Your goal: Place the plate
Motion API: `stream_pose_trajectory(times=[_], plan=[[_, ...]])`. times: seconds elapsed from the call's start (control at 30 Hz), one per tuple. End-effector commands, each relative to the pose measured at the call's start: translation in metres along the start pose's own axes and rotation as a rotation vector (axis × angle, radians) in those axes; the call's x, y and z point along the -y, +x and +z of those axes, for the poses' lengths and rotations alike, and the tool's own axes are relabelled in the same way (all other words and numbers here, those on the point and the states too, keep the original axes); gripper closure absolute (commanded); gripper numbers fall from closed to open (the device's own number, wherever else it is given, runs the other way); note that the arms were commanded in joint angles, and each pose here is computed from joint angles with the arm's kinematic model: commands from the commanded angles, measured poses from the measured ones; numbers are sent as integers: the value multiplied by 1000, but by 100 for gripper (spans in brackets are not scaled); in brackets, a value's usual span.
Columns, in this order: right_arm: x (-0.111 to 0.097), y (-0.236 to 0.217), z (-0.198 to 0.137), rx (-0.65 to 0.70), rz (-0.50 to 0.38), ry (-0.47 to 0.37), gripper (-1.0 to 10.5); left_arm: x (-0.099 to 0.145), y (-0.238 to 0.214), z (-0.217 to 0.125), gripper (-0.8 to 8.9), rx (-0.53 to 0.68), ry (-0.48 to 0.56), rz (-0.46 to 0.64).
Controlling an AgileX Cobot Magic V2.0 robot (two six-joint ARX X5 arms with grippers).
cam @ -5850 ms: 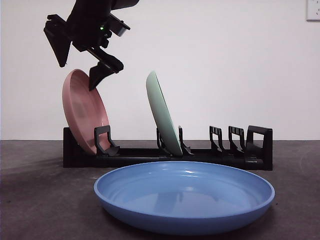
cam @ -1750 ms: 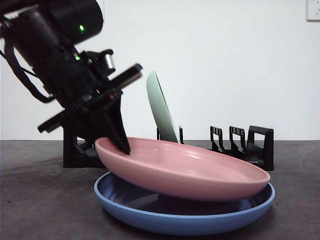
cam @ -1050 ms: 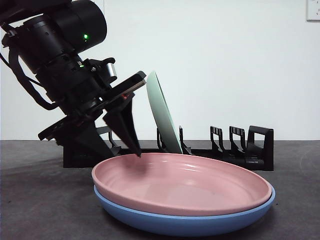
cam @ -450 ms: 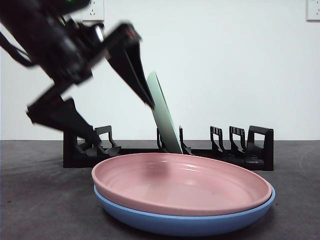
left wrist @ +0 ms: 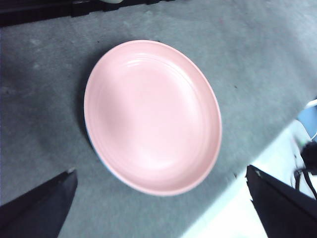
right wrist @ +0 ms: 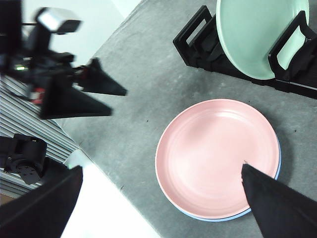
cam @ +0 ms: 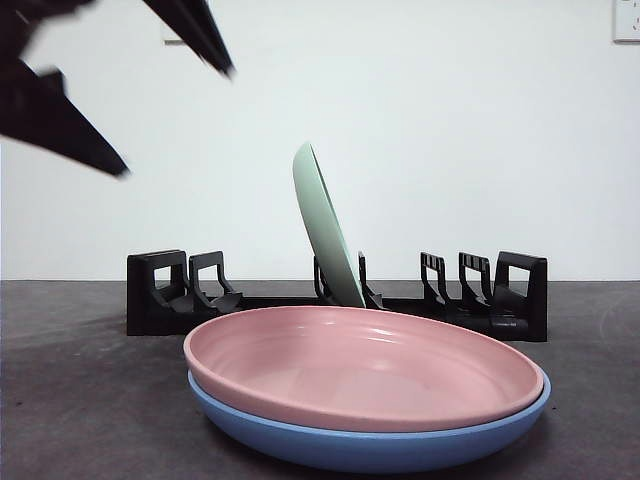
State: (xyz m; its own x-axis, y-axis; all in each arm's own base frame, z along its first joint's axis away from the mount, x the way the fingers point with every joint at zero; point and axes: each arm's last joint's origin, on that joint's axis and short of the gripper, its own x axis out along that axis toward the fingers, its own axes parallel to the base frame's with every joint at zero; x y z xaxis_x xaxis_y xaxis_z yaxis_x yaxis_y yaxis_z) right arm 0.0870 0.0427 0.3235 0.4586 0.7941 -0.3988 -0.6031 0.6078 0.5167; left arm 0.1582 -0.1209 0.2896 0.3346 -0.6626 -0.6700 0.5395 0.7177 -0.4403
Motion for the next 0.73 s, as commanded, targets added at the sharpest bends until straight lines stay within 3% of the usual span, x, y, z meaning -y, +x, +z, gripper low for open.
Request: stream_pose_trajectory(times=[0.03,0.2,0.57,0.73], plan=[[-1,-1,2,7,3,4,434,8,-21,-6,270,34,97,-16],[-1,-1,2,6,7,18,434,14,-49,-23,275,63,193,-20],[1,2,4,-7,9,78,434,24,-98,-54,275,224,287,-50],[4,11,10,-34,49,111,434,27,-115,-67,275,299,324,-62]])
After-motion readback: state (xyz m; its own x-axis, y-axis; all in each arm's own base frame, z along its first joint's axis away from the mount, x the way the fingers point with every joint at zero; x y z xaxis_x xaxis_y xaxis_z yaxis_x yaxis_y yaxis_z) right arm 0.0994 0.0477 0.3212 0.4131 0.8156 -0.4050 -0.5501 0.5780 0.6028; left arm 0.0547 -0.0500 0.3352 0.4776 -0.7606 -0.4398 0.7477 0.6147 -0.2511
